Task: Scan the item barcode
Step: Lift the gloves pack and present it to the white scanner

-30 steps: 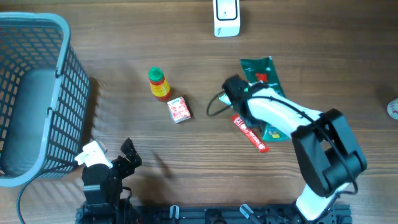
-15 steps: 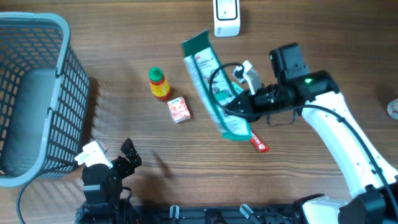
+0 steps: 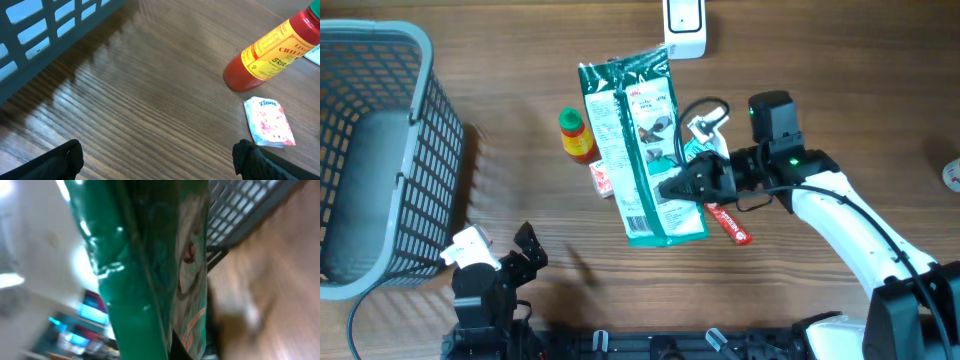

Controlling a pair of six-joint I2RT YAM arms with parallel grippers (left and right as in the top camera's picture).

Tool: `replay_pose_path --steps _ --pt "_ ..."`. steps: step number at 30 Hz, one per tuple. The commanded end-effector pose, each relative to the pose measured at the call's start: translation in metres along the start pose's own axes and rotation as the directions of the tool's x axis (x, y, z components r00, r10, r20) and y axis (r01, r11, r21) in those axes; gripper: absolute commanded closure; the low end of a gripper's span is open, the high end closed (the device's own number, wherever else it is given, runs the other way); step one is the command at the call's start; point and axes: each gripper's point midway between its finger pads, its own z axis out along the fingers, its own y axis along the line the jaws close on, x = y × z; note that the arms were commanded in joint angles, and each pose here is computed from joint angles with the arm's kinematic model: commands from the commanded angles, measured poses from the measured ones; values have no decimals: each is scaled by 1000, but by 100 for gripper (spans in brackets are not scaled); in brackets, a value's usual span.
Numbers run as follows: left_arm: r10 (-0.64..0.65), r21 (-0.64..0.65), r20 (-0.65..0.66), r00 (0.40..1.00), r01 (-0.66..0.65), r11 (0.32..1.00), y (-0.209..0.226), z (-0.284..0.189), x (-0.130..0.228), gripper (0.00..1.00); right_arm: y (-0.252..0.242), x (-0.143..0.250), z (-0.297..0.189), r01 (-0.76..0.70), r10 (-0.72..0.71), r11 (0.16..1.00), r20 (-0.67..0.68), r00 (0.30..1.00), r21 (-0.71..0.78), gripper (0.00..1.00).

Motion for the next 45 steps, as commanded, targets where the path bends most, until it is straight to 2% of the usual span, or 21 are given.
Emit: replay_pose_path --steps 1,4,9,15,18,20,21,23,24,26,28,29,30,33,35,38,40,45 --pt "1 -15 10 1000 0 1000 3 1 -1 0 15 -2 -1 -398 395 916 -50 917 -55 96" --pt "1 -14 10 1000 0 1000 3 1 -1 0 15 -3 -1 -437 434 898 -52 899 -52 96" --pt "1 -15 10 1000 0 1000 3 1 -1 0 15 -4 -1 -412 409 910 -52 911 -53 96" --pt "1 -15 10 1000 0 1000 3 1 -1 0 7 -5 0 -259 259 966 -8 966 -15 96" --pt "1 -15 10 1000 0 1000 3 1 -1 0 -3 5 -2 -255 250 960 55 967 117 95" --pt "1 -15 10 1000 0 1000 3 1 -1 0 -20 25 -12 -282 260 900 110 959 332 95" --pt "1 -15 10 1000 0 1000 3 1 -1 0 -32 39 -25 -301 265 824 143 953 479 95" --pt "1 -15 10 1000 0 1000 3 1 -1 0 -37 55 -46 -301 240 703 183 953 644 95" --pt "1 -15 10 1000 0 1000 3 1 -1 0 -34 58 -54 -286 209 670 196 958 685 95" --pt "1 -15 10 1000 0 1000 3 1 -1 0 -14 52 -66 -213 71 636 218 973 742 95" --pt "1 -15 10 1000 0 1000 3 1 -1 0 2 41 -87 -153 -98 550 245 964 821 95" --pt "1 -15 10 1000 0 1000 3 1 -1 0 9 33 -103 -131 -199 477 252 947 869 95" --pt "1 -15 10 1000 0 1000 3 1 -1 0 19 24 -113 -67 -308 422 212 927 904 95" --pt "1 -15 10 1000 0 1000 3 1 -1 0 53 -4 -106 240 -573 335 -5 819 911 95" --pt "1 -15 10 1000 0 1000 3 1 -1 0 56 -21 -103 343 -649 272 -91 755 899 95" --pt "1 -14 10 1000 0 1000 3 1 -1 0 40 -49 -103 442 -697 173 -208 687 880 95" --pt "1 -15 10 1000 0 1000 3 1 -1 0 11 -83 -102 517 -730 80 -303 613 852 95" --pt "1 -15 10 1000 0 1000 3 1 -1 0 -55 -156 -113 471 -798 -58 -324 508 880 95"
